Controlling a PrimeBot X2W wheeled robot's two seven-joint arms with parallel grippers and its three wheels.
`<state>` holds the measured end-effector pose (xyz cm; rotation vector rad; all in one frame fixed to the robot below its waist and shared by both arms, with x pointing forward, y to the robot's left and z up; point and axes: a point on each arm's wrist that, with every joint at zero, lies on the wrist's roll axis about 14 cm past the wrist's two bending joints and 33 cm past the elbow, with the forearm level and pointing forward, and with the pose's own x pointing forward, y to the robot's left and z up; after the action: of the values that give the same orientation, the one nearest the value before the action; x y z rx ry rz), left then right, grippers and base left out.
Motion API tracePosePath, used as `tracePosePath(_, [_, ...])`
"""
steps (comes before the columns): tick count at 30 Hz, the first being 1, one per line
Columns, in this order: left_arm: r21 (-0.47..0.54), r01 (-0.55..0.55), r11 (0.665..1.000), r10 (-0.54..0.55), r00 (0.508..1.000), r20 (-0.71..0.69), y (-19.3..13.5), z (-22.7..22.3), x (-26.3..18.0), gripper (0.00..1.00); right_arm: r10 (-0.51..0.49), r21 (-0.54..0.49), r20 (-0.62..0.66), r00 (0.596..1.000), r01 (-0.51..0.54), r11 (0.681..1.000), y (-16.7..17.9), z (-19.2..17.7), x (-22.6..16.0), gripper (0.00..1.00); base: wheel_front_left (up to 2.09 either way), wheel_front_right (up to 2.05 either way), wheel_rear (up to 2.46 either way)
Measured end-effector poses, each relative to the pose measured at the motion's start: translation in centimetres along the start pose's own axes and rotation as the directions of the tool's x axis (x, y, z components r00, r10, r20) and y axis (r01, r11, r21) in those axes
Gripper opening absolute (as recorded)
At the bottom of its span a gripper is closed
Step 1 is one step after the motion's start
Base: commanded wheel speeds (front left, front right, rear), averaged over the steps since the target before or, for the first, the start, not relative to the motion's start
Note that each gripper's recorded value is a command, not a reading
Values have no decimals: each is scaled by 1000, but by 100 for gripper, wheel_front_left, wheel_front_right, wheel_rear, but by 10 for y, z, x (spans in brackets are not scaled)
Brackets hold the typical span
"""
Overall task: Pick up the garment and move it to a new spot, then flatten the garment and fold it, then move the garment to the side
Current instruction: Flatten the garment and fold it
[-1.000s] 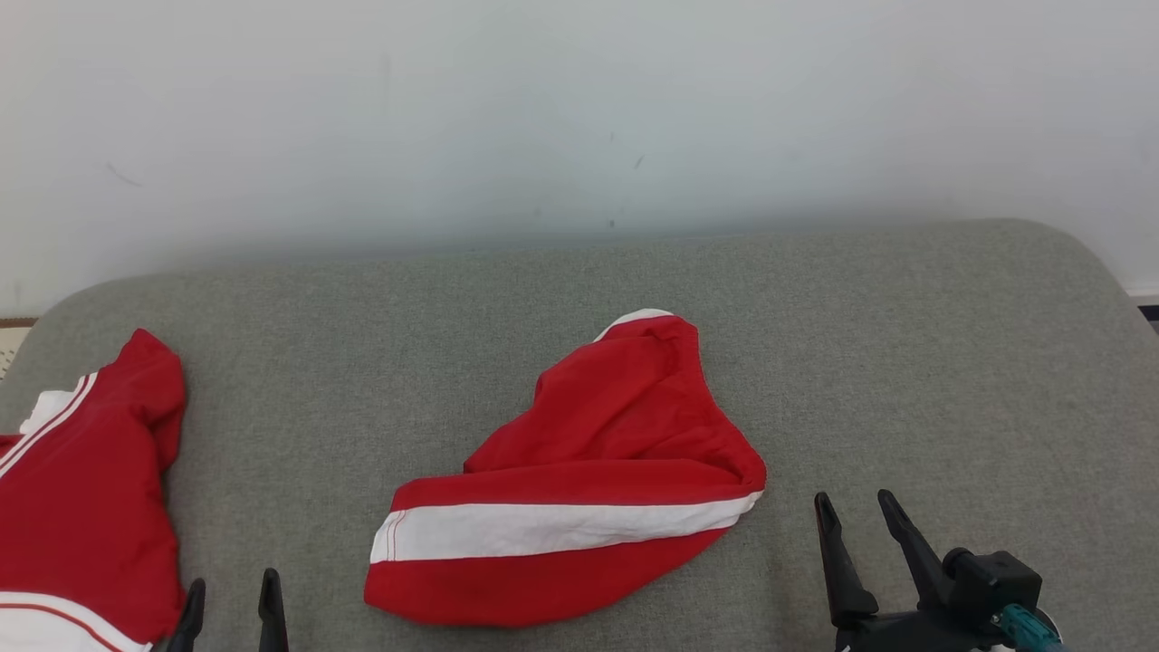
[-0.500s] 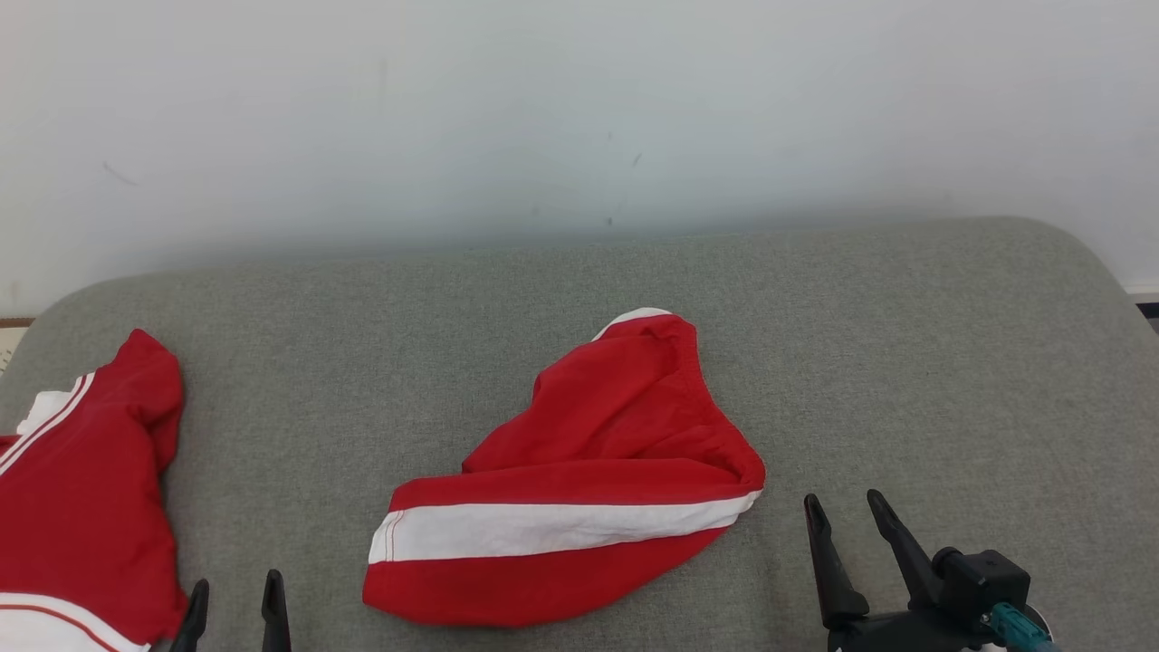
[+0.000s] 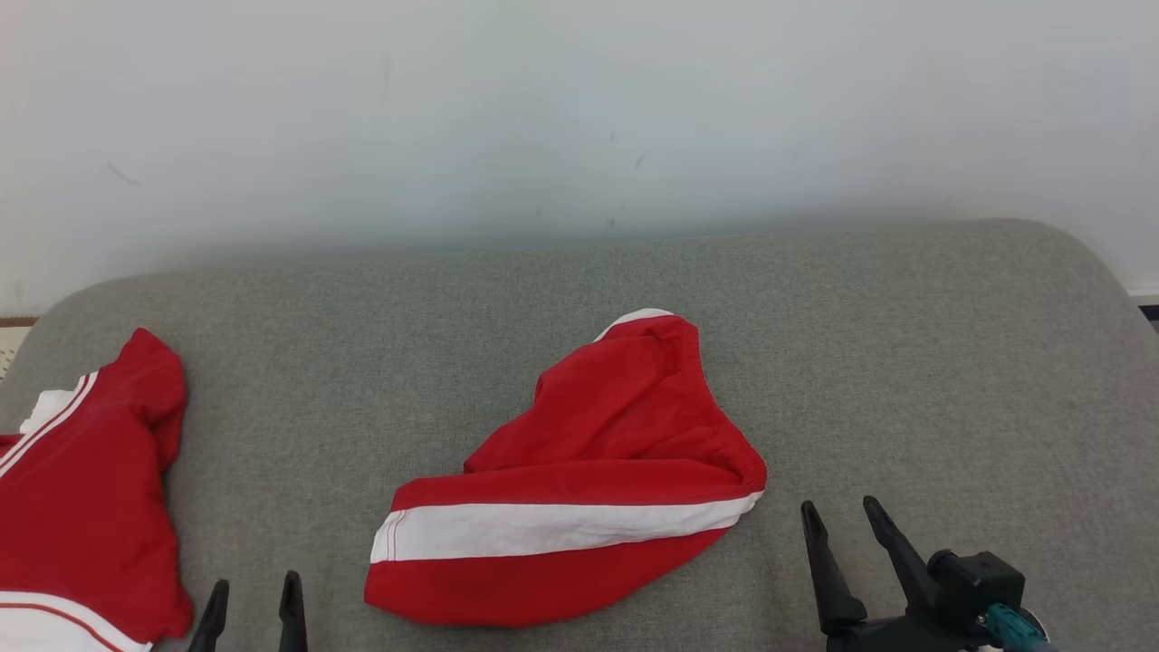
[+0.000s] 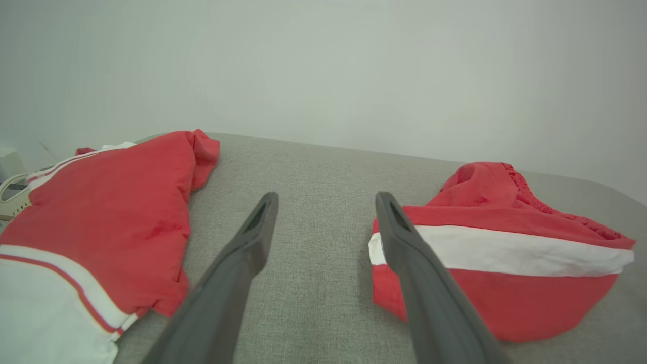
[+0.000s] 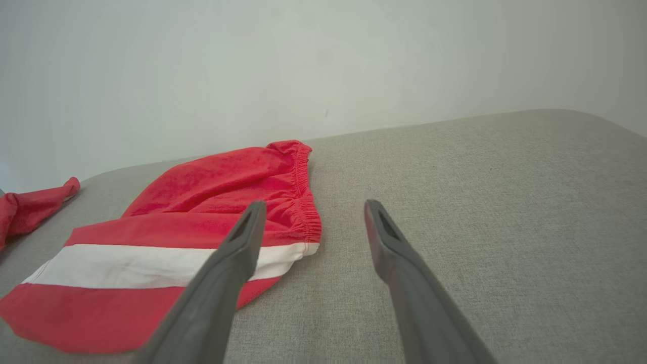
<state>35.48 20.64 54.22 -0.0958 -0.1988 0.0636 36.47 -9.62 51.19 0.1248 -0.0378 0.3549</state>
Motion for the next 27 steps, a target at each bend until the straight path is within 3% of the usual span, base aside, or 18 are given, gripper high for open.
tracePosePath(13, [-99,174,980,-182,980,-76,-55,-30,20,100,50,-18,-129,990,-52,998,-3,-32,13,100,0,0,0])
tracePosePath(27, [-104,206,973,-225,943,-244,-57,-92,57,100,86,-12,-285,955,-93,996,-14,-77,45,100,0,0,0])
